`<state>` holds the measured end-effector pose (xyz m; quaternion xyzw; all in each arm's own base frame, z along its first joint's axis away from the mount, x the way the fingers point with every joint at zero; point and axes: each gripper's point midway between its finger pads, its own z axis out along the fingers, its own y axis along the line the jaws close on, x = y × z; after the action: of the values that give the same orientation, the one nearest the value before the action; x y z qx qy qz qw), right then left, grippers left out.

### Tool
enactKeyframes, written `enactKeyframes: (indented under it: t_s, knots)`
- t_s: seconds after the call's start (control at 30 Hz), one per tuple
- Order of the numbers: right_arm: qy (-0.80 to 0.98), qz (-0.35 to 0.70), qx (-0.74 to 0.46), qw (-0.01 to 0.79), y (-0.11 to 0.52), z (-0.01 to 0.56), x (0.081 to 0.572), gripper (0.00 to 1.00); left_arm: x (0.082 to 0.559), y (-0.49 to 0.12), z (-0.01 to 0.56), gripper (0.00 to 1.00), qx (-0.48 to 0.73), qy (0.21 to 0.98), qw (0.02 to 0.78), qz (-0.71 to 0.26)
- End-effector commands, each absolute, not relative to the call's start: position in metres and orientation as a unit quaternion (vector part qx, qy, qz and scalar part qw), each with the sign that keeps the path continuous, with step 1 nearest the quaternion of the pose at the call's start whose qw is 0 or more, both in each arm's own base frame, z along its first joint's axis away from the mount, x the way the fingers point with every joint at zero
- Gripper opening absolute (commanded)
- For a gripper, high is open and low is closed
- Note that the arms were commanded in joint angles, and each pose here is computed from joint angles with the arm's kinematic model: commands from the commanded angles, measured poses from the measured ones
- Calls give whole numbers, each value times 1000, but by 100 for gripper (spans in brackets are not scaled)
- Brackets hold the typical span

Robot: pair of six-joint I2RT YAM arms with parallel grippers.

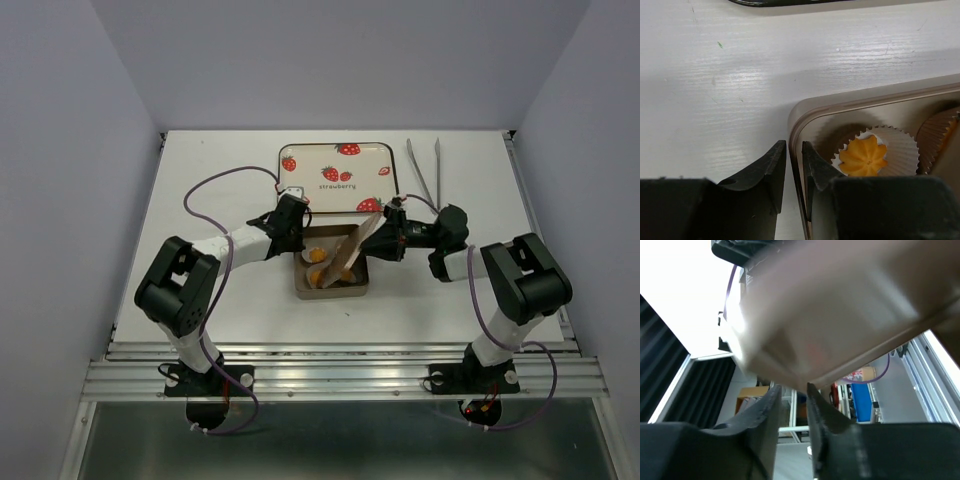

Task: Pack the cookies

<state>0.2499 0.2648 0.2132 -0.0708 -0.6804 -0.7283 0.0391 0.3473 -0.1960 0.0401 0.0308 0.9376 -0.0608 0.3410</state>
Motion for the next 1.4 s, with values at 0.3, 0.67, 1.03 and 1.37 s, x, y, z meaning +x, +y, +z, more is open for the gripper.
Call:
enactKeyframes:
  t_s: [0.3,0.67,1.03,1.37]
  knots:
    - [-654,-744,99,-97,226,217,192,60,361,-201,68,31,12,927,367,-77]
    - [-698,-704,56,-118,218,167,214,100,363,-203,81,31,1,923,376,-86]
    - [-891,-382,30,-242,170,87,278,100,361,-203,86,32,-2,924,372,-88]
    - [-889,-389,54,-235,185,89,276,96,358,-205,93,40,-12,922,373,-103]
